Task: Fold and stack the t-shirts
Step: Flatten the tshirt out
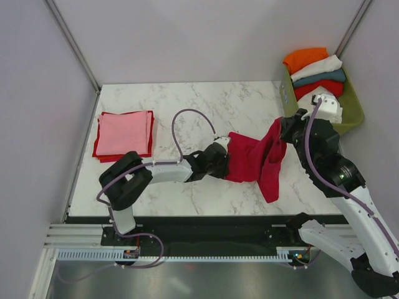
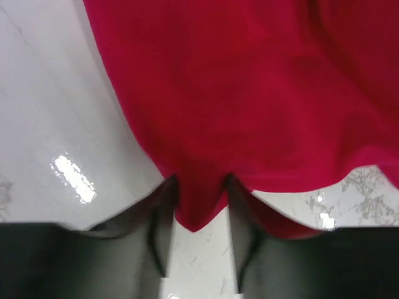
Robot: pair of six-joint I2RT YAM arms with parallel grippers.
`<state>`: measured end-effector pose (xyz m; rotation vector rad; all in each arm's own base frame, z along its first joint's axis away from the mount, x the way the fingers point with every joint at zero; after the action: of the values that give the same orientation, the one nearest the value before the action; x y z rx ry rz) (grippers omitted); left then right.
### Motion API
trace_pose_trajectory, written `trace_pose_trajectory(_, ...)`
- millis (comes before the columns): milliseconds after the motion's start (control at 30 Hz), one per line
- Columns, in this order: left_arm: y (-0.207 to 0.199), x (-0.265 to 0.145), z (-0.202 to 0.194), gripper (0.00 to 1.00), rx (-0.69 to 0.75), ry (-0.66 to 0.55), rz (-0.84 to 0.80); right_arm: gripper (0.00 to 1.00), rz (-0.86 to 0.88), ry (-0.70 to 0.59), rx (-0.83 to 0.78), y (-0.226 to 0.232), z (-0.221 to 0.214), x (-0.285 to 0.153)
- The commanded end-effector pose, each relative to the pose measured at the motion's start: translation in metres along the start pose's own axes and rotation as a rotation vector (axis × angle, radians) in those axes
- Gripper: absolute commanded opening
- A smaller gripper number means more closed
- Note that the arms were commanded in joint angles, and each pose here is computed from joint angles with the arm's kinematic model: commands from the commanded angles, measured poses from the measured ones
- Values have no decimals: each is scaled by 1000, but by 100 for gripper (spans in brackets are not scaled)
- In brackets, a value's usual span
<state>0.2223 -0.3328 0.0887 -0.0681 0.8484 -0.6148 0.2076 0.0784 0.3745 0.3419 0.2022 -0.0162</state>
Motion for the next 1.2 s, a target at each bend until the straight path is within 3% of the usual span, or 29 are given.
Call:
trace_pose_trajectory(0,-7,9,10,35,-29,-10,-11,0,9,-42,39,0,6,-4)
trace_pose_trajectory(33,-7,10,10,26,-33,-10,-8,0,8,-40,44,0,5,-4)
trace_pose_trajectory(67,-5,10,11,6,-38,-14,-1,0,3,-30,40,-1,1,-2)
trace_pose_trajectory(100,-5,6,13,2,-37,-19,5,0,0,-25,41,-1,-1,-1)
trace_pose_trajectory(200,4,-10,24,2,-22,-54,67,0,2,-4,53,-1,-12,6)
trace_pose_trajectory(400,31,-117,75,2,9,-210,325,0,50,30,91,8,-24,15)
trace_pose_trajectory(433,28,-155,94,2,-18,-300,305,0,48,25,96,9,-22,15)
trace_pose_trajectory(567,30,-245,103,2,-56,-434,226,0,16,-48,128,4,-4,5)
trace_pose_trajectory(667,28,-283,104,2,-89,-490,148,0,-44,-105,163,-8,5,-7)
trace_pose_trajectory(867,32,-286,88,2,-86,-401,158,0,-48,-139,203,-21,3,-24)
trace_pose_trajectory(1033,54,-245,79,2,-121,-316,304,0,-94,-95,168,-24,-16,-10)
trace_pose_trajectory(1167,68,-199,91,2,-144,-228,265,0,-178,-54,123,-24,-33,16)
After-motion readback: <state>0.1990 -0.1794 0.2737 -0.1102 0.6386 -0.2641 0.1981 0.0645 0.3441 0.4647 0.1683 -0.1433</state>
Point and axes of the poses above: each gripper's point midway between its finger pads, its own x axis out along the fingers, its own y axis along the line the jaws close on, z = x × y, the point moved 7 cm from there along -x, back along the fingers
